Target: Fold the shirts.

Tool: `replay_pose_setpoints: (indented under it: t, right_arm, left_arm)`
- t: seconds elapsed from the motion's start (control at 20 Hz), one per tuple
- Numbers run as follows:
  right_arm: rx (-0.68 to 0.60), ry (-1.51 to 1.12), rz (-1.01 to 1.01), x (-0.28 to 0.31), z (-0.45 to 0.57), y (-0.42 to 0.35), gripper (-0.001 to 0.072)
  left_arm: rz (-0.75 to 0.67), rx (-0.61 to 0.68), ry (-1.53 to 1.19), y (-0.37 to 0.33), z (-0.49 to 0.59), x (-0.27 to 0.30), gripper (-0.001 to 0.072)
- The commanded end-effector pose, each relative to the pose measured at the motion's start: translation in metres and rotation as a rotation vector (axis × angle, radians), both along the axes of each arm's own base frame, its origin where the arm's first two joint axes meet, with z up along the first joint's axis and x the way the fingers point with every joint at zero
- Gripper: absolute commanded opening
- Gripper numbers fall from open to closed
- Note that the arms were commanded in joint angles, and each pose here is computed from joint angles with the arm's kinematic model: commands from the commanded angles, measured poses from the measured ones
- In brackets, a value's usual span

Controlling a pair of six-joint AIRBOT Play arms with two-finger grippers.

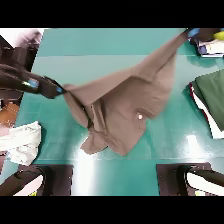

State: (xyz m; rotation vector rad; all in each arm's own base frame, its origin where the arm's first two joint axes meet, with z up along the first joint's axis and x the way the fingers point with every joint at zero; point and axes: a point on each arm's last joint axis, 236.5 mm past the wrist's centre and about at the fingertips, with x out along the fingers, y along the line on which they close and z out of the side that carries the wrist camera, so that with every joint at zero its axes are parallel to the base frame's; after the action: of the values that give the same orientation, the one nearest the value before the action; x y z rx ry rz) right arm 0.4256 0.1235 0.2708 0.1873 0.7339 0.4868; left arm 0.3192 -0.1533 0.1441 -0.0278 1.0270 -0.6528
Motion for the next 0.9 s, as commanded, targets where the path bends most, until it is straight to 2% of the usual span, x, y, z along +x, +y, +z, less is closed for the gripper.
replay_pose_setpoints:
  t: [0.0,0.25,0.3,0.35,0.4,0.45,0.6,0.85]
  right_arm:
    - [0.019,0.202,0.033,0.044,-0.110,0.036,0.0015]
    - [0.040,0.284,-0.007,0.079,-0.178,0.048,0.0018]
    - [0.041,0.289,-0.012,0.081,-0.182,0.047,0.0024]
    - [0.042,0.287,-0.023,0.084,-0.183,0.042,0.0148]
    - [0.047,0.282,-0.036,0.086,-0.181,0.036,0.0417]
    - [0.046,0.287,-0.039,0.086,-0.177,0.029,0.0539]
    - [0.025,0.344,-0.005,0.069,-0.158,0.010,0.0536]
    - [-0.021,0.389,0.064,0.025,-0.129,-0.004,0.0534]
  left_arm:
    - [0.087,0.102,0.122,0.022,-0.104,0.021,0.0025]
    - [0.160,0.102,0.032,0.026,-0.103,0.074,0.0027]
    - [0.168,0.107,-0.002,0.028,-0.093,0.081,0.0183]
    - [0.178,0.117,-0.031,0.031,-0.082,0.088,0.0498]
    - [0.191,0.132,-0.056,0.036,-0.071,0.094,0.0573]
    - [0.185,0.166,-0.085,0.042,-0.059,0.098,0.0574]
    - [0.157,0.237,-0.092,0.054,-0.031,0.092,0.0574]
    - [0.136,0.266,0.163,0.057,-0.066,0.040,0.0574]
